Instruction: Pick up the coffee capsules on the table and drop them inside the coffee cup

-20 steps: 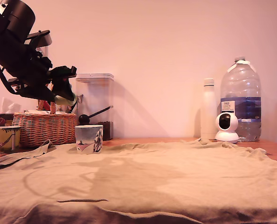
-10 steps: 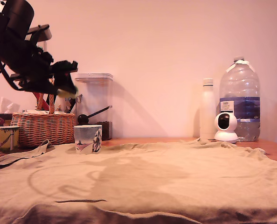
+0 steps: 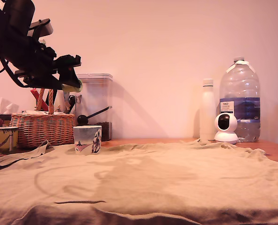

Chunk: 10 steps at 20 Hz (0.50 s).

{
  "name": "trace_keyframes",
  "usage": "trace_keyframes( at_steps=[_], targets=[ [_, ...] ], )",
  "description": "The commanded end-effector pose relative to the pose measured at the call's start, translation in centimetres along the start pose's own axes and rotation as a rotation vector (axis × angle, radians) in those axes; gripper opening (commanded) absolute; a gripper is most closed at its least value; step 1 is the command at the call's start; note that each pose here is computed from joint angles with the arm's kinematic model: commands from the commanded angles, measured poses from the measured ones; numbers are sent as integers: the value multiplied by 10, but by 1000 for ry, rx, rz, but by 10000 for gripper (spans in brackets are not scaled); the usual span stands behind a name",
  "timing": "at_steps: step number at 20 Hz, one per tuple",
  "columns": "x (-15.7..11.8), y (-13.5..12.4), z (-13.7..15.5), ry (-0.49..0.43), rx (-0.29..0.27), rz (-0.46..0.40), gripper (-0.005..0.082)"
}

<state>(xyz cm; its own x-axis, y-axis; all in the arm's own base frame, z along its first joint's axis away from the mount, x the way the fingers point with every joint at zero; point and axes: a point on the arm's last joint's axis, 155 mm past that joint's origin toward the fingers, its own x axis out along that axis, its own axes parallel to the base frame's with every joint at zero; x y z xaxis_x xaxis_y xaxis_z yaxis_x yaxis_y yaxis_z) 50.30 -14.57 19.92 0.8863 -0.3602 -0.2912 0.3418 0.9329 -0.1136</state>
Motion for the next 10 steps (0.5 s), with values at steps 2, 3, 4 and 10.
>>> trace_keyframes(
  at_steps=[2, 3, 4, 10],
  targets=[
    [15, -1, 10, -8, -4, -10, 266],
    [18, -1, 10, -4, -4, -11, 266],
    [22, 0, 10, -1, -5, -10, 266],
    [48, 0, 3, 72, -16, -27, 266]
  ],
)
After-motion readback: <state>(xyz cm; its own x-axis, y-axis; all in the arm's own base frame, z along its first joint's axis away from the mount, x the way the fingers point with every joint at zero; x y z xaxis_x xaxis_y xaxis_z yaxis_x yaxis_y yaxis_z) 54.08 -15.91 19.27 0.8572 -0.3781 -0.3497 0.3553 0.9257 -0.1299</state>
